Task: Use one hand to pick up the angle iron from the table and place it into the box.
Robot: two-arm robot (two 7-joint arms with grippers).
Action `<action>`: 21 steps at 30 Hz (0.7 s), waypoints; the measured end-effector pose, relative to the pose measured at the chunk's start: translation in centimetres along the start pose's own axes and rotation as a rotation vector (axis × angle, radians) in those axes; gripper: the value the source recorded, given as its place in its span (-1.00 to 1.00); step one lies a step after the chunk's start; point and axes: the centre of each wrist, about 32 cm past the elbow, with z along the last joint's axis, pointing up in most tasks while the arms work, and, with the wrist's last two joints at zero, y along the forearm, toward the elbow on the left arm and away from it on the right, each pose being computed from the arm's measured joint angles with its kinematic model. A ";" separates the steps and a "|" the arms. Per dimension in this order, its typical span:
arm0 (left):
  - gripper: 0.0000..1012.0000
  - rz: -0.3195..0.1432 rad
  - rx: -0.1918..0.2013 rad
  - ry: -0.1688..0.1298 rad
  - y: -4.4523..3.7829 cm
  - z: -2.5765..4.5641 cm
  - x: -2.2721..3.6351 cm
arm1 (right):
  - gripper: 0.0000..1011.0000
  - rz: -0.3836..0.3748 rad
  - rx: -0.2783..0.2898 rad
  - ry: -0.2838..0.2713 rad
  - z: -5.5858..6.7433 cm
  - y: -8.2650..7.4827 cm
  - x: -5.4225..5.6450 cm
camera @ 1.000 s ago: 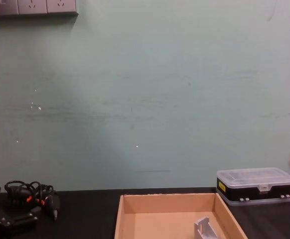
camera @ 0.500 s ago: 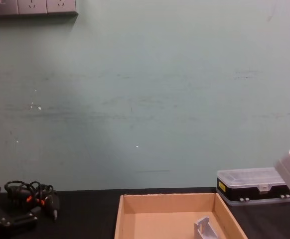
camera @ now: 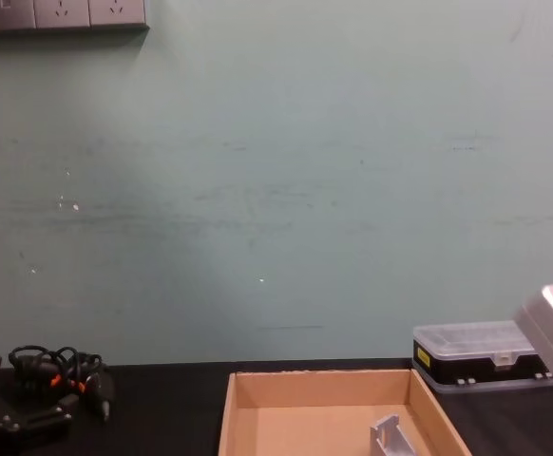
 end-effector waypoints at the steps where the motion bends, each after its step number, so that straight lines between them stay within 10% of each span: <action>1: 0.98 0.000 0.000 0.000 0.00 0.00 0.00 | 0.72 0.000 0.000 0.000 0.0 0.0 0.0; 13: 0.98 0.000 0.000 0.000 0.00 0.00 0.00 | 0.00 -0.012 -0.005 -0.011 -0.1 -0.3 -0.1; 21: 0.98 0.000 0.000 0.000 0.00 0.00 0.00 | -0.06 -0.016 -0.004 -0.014 -0.3 -0.4 0.0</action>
